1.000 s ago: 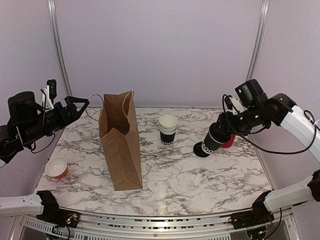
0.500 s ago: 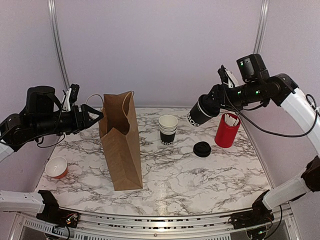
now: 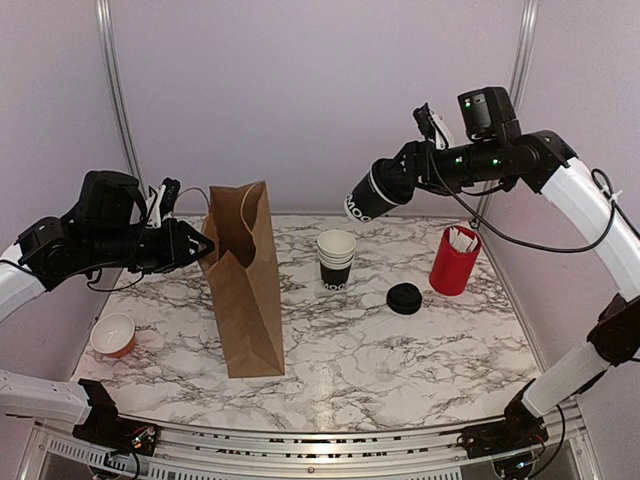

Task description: Pack the takeout coffee

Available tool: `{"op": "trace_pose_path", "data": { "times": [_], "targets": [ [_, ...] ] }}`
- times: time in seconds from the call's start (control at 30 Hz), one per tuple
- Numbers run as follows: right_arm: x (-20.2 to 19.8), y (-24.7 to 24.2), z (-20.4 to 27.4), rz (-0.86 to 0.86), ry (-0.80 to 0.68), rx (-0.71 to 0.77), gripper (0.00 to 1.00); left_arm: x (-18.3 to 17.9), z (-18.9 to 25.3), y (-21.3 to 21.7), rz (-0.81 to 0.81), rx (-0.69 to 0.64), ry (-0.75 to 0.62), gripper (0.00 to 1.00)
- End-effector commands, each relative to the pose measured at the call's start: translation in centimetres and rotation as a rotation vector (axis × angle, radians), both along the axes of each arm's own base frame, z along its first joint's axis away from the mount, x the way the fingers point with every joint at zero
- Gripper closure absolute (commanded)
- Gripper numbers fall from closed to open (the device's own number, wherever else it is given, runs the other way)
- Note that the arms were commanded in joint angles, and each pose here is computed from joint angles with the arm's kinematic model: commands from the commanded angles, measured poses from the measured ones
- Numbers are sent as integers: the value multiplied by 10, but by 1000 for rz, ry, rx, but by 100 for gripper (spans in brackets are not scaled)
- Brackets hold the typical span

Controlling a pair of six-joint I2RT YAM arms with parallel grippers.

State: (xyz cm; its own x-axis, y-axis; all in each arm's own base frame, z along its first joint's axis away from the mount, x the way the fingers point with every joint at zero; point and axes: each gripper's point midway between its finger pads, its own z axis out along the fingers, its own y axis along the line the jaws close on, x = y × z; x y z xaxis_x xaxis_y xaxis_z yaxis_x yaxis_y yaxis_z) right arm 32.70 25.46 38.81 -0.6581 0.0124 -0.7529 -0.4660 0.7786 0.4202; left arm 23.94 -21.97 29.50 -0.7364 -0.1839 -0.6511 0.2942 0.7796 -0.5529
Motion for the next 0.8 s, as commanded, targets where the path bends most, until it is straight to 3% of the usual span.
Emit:
{"op": "trace_pose_path", "data": {
  "times": [0.0,0.17,0.4,0.6,0.77],
  "targets": [
    [2,12,22,45,-80,42,50,2,-1,0,2,22,5,74],
    [2,13,24,49,-90,43,50,8,4,8,37,66,-28,100],
    [1,15,22,58,-90,57,50,21,40,33,92,209,-183,100],
    [1,15,22,59,-93,66,50,21,73,37,-6,349,-333,100],
    [1,16,24,59,-96,79,50,15,65,24,-153,426,-341,100]
  ]
}}
